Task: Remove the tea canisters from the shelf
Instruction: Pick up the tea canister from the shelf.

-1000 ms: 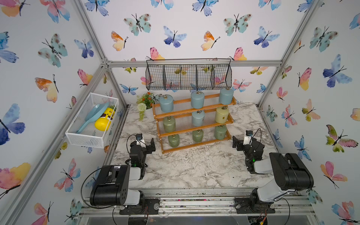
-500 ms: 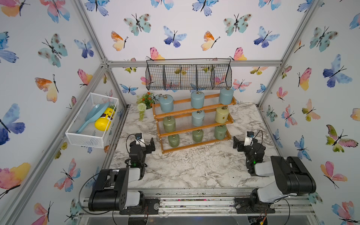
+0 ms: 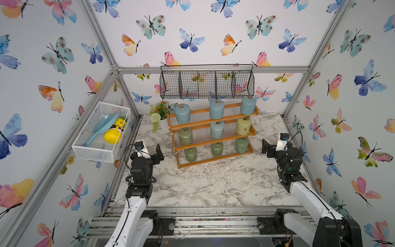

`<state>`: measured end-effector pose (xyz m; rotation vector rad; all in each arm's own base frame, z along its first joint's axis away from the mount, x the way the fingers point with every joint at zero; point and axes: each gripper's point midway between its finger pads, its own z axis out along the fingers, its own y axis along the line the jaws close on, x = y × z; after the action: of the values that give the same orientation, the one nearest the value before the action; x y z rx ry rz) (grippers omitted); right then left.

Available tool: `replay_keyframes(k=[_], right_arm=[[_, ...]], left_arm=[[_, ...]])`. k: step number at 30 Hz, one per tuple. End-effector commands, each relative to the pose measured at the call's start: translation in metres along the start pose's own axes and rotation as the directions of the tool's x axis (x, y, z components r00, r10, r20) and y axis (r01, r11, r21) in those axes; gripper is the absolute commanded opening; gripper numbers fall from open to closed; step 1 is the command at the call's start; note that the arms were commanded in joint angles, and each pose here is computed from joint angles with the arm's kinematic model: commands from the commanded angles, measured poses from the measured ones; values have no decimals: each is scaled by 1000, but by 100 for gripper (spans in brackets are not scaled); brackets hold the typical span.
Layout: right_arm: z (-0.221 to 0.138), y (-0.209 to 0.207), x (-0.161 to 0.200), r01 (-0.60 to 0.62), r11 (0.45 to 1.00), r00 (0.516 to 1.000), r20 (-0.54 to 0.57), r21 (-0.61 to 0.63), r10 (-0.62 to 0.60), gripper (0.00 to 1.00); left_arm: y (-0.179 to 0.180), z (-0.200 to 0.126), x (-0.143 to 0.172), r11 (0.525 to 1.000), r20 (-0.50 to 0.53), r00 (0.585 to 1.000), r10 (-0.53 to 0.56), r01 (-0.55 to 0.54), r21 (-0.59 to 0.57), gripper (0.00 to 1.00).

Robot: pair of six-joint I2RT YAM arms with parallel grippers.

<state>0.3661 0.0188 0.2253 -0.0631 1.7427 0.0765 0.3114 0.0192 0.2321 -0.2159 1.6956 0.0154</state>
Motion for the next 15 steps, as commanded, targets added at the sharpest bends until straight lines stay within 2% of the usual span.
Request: replay_keyframes(k=[1, 7, 15], right_arm=[[-3, 13, -2, -46, 997, 994, -107, -65, 39, 100], [-7, 40, -55, -57, 973, 997, -64, -224, 43, 100], [-7, 67, -126, 27, 922, 999, -6, -386, -32, 100]], left_arm=[[0, -13, 5, 1000, -53, 998, -22, 22, 7, 98], [-23, -26, -16, 989, -25, 999, -46, 49, 142, 98], [-54, -42, -46, 951, 25, 1000, -2, -5, 310, 98]])
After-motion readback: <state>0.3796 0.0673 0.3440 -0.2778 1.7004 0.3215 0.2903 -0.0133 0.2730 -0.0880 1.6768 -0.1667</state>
